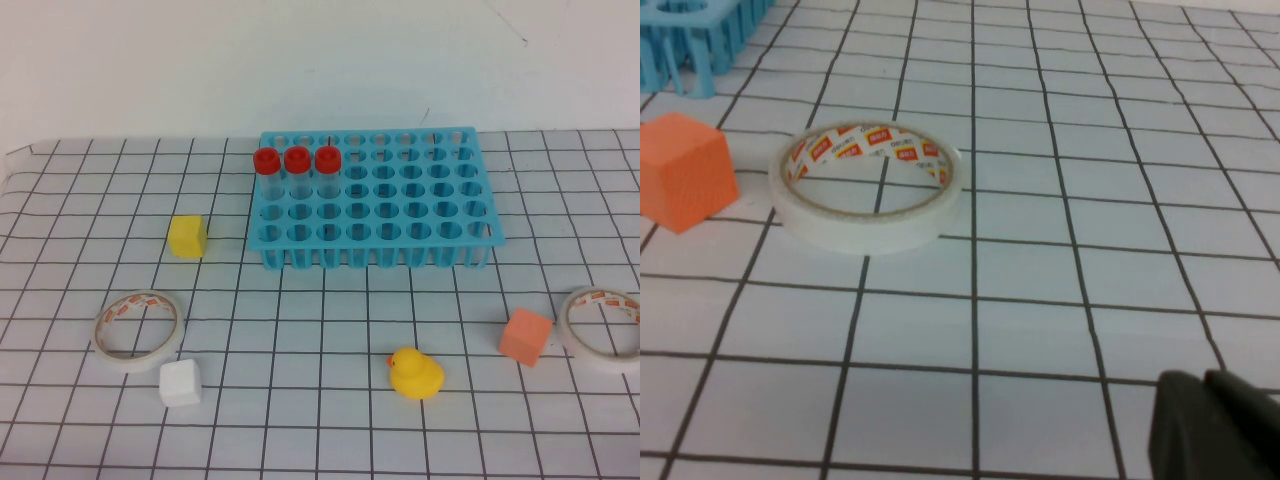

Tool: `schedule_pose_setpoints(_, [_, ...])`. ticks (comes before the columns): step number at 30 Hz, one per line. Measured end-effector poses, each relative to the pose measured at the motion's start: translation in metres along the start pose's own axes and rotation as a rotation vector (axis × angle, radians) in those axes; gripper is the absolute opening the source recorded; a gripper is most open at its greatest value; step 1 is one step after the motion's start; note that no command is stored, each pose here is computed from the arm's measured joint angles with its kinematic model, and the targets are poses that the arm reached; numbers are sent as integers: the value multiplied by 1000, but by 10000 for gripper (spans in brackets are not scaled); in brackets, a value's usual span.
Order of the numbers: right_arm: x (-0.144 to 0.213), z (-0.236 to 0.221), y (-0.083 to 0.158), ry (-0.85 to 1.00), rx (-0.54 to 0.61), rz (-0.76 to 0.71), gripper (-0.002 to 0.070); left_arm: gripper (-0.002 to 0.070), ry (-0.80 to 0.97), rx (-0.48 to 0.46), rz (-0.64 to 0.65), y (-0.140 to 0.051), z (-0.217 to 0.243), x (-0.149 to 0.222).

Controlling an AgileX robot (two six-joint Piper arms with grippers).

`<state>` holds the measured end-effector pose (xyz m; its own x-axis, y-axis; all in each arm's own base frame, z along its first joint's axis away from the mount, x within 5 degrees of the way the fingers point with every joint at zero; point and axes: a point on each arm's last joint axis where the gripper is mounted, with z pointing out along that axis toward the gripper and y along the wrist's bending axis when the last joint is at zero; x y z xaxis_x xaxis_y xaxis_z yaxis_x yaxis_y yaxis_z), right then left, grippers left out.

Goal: Place the test tubes

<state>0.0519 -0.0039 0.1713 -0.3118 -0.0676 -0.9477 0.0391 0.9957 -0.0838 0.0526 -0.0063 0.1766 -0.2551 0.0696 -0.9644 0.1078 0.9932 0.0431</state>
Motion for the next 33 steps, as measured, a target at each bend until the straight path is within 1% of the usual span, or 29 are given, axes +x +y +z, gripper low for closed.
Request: schedule_pose_setpoints(33, [0, 0, 0, 14, 0, 3, -1, -1, 0, 0, 0, 0, 0, 0])
